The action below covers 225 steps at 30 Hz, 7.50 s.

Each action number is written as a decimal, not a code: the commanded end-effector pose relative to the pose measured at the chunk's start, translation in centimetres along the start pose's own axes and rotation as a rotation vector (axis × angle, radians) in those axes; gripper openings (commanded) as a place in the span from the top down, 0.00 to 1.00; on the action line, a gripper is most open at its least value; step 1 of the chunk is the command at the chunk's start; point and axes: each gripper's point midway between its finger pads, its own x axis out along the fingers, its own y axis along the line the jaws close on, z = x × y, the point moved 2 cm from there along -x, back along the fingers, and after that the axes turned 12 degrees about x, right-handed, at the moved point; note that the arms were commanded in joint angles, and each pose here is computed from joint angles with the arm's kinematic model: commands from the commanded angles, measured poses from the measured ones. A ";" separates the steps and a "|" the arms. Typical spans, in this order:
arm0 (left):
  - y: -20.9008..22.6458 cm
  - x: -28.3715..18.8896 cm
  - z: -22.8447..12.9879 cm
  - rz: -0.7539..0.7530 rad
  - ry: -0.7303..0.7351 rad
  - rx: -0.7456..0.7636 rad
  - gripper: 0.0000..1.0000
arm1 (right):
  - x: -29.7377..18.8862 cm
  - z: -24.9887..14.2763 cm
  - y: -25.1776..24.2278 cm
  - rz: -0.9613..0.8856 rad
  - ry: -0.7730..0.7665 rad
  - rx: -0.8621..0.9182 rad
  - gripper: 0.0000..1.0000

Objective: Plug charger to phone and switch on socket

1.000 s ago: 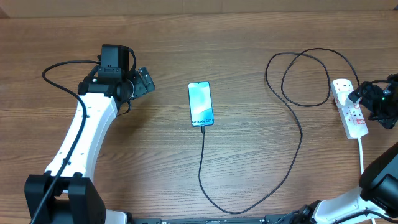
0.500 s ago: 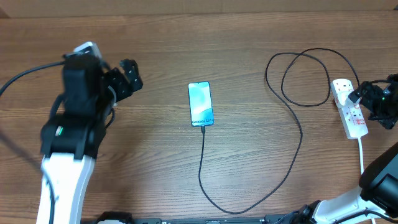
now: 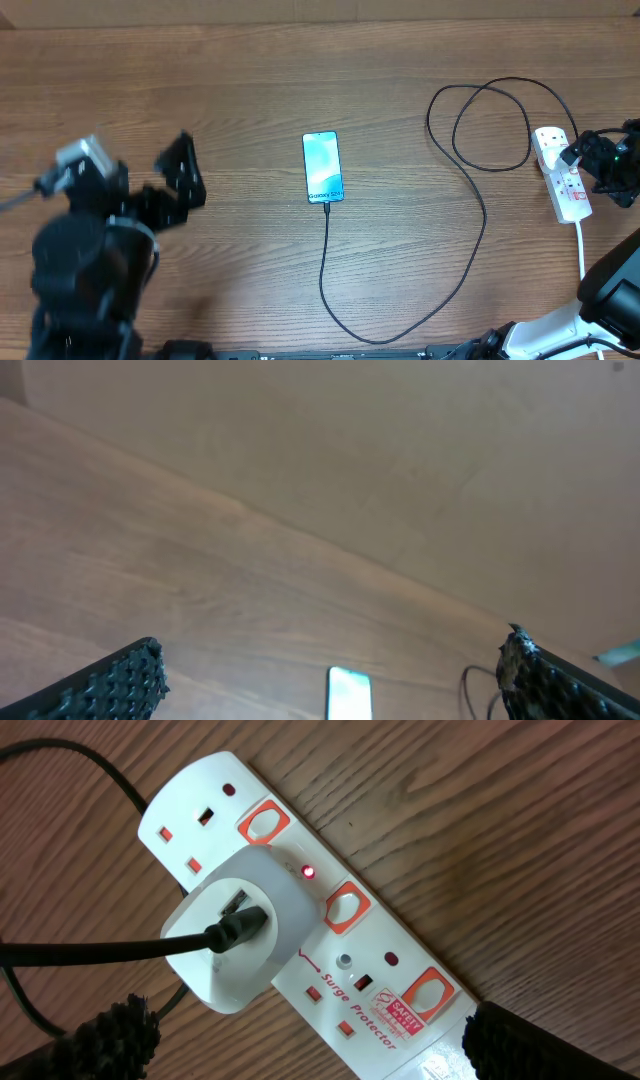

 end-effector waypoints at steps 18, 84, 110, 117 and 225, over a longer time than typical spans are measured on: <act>9.3 -6.1 -15.2 0.375 0.364 0.093 0.00 | -0.5 0.0 0.3 0.006 -0.014 -0.015 0.00; 5.8 4.1 -14.6 -0.061 -0.452 -0.084 0.00 | -0.5 0.0 0.3 0.006 -0.014 -0.015 0.00; 7.2 5.8 -19.2 0.056 -0.237 0.252 0.00 | -0.5 0.0 0.3 0.006 -0.014 -0.015 0.00; 7.2 5.8 -19.2 0.055 -0.235 0.253 0.00 | -0.5 0.0 0.3 0.006 -0.014 -0.015 0.00; 7.2 5.8 -19.2 0.056 -0.235 0.253 0.00 | -13.8 -13.3 22.4 0.394 -0.183 -0.638 0.00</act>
